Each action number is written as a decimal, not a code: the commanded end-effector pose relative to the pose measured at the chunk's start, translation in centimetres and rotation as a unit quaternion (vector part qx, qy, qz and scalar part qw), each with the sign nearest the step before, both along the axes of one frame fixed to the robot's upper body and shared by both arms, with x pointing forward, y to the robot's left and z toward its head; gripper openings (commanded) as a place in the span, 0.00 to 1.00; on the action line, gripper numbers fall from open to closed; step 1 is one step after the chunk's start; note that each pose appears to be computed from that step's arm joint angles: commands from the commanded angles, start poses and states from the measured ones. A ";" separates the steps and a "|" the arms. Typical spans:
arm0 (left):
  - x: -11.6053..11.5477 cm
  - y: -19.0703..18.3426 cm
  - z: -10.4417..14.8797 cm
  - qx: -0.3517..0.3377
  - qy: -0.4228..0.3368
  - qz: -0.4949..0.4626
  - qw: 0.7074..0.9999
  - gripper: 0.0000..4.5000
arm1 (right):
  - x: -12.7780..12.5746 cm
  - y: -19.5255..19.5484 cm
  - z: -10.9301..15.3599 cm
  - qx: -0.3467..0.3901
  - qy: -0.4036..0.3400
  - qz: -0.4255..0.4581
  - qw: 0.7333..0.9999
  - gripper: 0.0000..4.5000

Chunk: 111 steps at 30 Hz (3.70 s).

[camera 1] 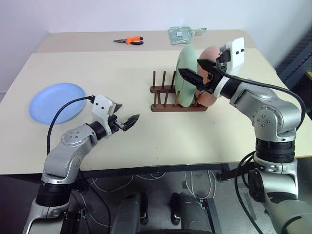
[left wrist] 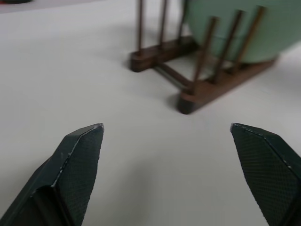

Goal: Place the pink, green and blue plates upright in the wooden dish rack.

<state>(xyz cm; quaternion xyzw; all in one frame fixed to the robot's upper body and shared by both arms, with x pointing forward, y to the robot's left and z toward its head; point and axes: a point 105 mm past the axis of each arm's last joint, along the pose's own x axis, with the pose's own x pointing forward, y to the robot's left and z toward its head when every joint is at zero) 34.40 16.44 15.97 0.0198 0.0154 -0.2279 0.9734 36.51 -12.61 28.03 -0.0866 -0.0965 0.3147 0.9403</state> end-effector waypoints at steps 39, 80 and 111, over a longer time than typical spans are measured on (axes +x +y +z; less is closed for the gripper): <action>2.6 1.3 14.4 -0.245 -0.071 0.173 0.951 0.02 | -3.2 10.0 -2.9 -0.310 -0.268 0.134 0.903 1.00; 0.7 3.2 0.9 0.095 -0.074 0.097 0.988 0.75 | -4.5 9.4 4.5 0.228 0.011 0.196 0.954 0.00; -2.8 -1.5 -1.3 0.070 -0.031 -0.054 0.996 0.76 | -3.5 6.6 2.5 -0.097 -0.181 0.091 0.974 0.78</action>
